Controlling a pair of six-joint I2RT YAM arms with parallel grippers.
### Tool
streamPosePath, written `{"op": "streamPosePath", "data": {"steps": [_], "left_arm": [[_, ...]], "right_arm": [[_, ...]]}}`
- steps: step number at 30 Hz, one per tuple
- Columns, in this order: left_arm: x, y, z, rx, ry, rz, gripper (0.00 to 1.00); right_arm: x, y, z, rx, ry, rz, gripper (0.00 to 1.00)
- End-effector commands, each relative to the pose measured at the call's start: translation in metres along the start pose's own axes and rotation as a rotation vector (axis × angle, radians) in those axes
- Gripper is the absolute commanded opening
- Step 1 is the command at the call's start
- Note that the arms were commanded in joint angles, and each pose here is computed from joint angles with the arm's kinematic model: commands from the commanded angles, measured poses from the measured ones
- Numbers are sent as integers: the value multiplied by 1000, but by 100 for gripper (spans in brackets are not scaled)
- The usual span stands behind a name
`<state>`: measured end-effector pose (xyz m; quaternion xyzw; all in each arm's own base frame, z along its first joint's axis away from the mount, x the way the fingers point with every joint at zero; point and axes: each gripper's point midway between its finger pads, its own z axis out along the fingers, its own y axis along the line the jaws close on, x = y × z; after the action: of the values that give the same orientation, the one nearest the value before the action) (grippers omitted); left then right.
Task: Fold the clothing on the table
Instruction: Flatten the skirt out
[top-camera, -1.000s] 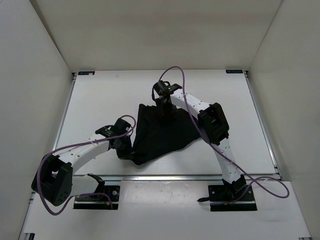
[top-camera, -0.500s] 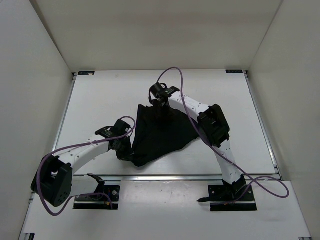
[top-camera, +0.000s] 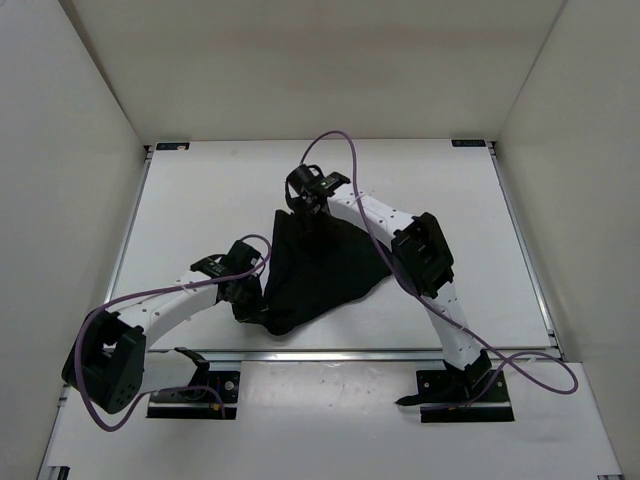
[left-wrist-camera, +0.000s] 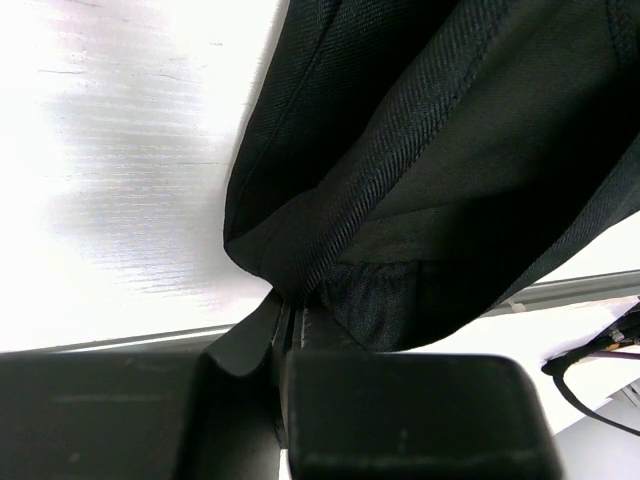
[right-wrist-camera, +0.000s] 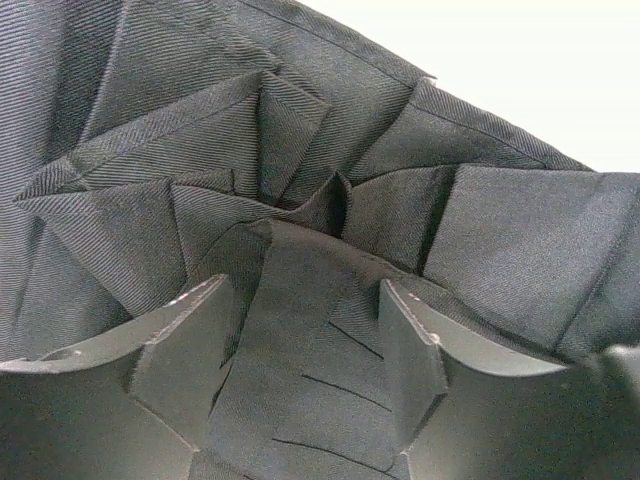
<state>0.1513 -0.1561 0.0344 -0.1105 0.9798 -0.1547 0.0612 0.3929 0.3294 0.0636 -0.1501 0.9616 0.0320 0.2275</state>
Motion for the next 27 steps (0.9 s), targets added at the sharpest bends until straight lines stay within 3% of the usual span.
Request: {"op": "streamPosePath", "data": {"steps": [1, 5, 8, 9, 10, 14, 20, 22, 27], "left_arm": [[-2, -5, -4, 36, -11, 6, 0], [-2, -3, -3, 31, -12, -5, 0], [-3, 0, -5, 24, -15, -10, 0], [-3, 1, -5, 18, -17, -7, 0], [-6, 1, -7, 12, -28, -5, 0], [-38, 8, -27, -43, -103, -15, 0], [-145, -13, -123, -22, -354, -65, 0], [-171, -33, -161, 5, -437, -51, 0], [-181, -64, -207, 130, -542, -82, 0]], "right_arm": [[0, -3, 4, 55, 3, -3, 53], [15, -18, 14, 145, 46, -39, 52], [18, -27, 14, 219, 57, -60, 13], [18, -33, 13, 252, 57, -53, 3], [15, -35, 8, 259, 50, -52, 0], [-13, -54, -33, 249, -25, -13, 0], [-58, -89, -147, 105, -237, 14, 0], [-55, -103, -199, 61, -335, 33, 1], [-30, -131, -278, -73, -500, 162, 0]]}}
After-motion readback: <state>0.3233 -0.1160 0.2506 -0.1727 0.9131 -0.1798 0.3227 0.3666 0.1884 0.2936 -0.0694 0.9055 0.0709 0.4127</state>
